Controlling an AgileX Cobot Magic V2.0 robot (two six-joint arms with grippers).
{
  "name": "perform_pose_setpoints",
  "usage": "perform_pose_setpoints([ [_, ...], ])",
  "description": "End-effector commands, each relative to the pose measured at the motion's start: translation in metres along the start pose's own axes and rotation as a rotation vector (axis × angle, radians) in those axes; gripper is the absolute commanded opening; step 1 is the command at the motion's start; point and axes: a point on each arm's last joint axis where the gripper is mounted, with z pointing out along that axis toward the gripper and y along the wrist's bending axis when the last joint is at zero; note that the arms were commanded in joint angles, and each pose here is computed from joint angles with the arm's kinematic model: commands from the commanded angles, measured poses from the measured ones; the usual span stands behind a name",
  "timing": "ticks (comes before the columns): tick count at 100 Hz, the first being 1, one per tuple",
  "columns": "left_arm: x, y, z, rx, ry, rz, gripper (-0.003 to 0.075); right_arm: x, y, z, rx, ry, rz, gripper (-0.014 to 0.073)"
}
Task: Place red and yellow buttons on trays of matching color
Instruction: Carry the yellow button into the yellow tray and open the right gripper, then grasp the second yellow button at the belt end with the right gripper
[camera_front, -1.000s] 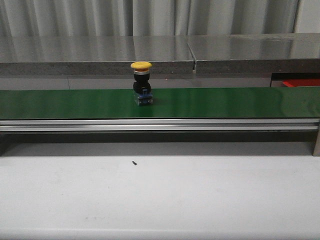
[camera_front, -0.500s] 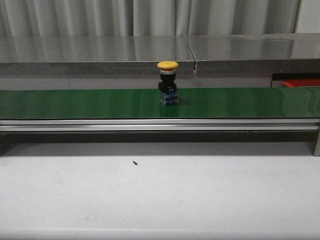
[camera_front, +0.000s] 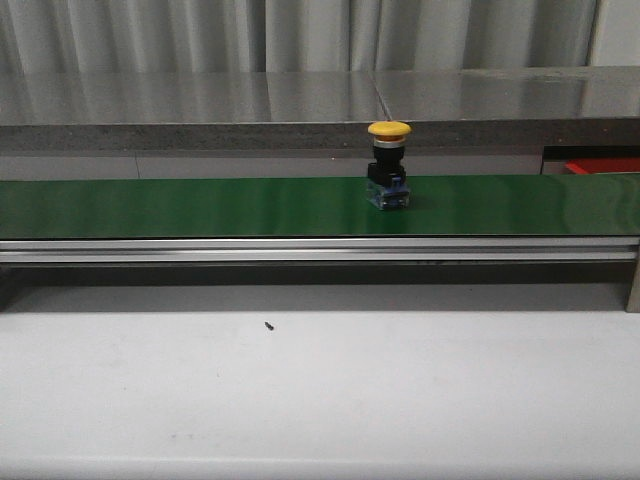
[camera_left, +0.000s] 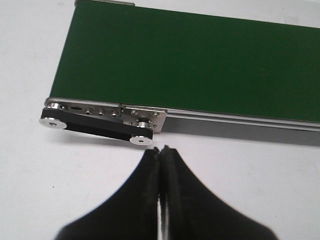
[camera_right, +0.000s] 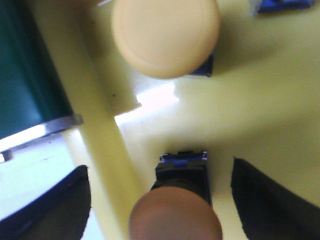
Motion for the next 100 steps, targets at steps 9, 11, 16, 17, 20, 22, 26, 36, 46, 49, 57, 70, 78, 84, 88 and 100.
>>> perform_pose_setpoints([
  [9, -0.014, -0.003, -0.009, 0.009, -0.102, -0.006, -0.0019, -0.017, 0.016, -0.06, -0.008, -0.19, -0.059, 0.0634],
  [11, -0.014, -0.003, -0.009, 0.009, -0.102, -0.006, -0.0019, -0.017, 0.018, -0.065, -0.011, -0.203, -0.07, 0.0634],
  [16, -0.014, -0.003, -0.009, 0.009, -0.102, -0.006, -0.0019, -0.017, 0.027, -0.077, -0.02, -0.231, -0.113, 0.0634],
  [17, -0.014, -0.003, -0.009, 0.009, -0.102, -0.006, -0.0019, -0.017, 0.03, -0.078, -0.024, -0.235, -0.129, 0.0634],
  [20, -0.014, -0.003, -0.009, 0.009, -0.102, -0.006, -0.0019, -0.016, 0.038, -0.084, -0.034, -0.254, -0.166, 0.0634],
  [22, -0.014, -0.003, -0.009, 0.009, -0.102, -0.006, -0.0019, -0.016, 0.044, -0.087, -0.044, -0.262, -0.196, 0.0634],
  [26, -0.014, -0.003, -0.009, 0.009, -0.102, -0.006, -0.0019, -0.015, 0.056, -0.09, -0.061, -0.272, -0.261, 0.0634],
  [36, -0.014, -0.003, -0.009, 0.009, -0.102, -0.006, -0.0019, -0.012, 0.094, -0.091, -0.129, -0.28, -0.428, 0.0634],
  [46, -0.014, -0.003, -0.009, 0.009, -0.102, -0.008, -0.0019, -0.009, 0.127, -0.087, -0.187, -0.283, -0.54, 0.0634],
  [49, -0.014, -0.003, -0.009, 0.009, -0.102, -0.008, -0.0019, -0.008, 0.136, -0.086, -0.202, -0.282, -0.563, 0.0634],
  [57, -0.014, -0.003, -0.009, 0.009, -0.102, -0.008, -0.0019, -0.011, 0.158, -0.08, -0.239, -0.273, -0.618, 0.0634],
  [70, -0.014, -0.003, -0.009, 0.009, -0.102, -0.008, -0.0019, -0.019, 0.186, -0.069, -0.284, -0.245, -0.671, 0.0634],
  [78, -0.014, -0.003, -0.009, 0.009, -0.102, -0.008, -0.0019, -0.026, 0.201, -0.063, -0.311, -0.22, -0.693, 0.0634],
  [84, -0.014, -0.003, -0.009, 0.009, -0.102, -0.008, -0.0019, -0.029, 0.207, -0.057, -0.321, -0.202, -0.698, 0.0634],
  [88, -0.014, -0.003, -0.009, 0.009, -0.102, -0.008, -0.0019, -0.032, 0.212, -0.052, -0.326, -0.196, -0.699, 0.0634],
  [100, -0.014, -0.003, -0.009, 0.01, -0.1, -0.008, -0.0019, -0.041, 0.219, -0.041, -0.331, -0.186, -0.691, 0.0634],
])
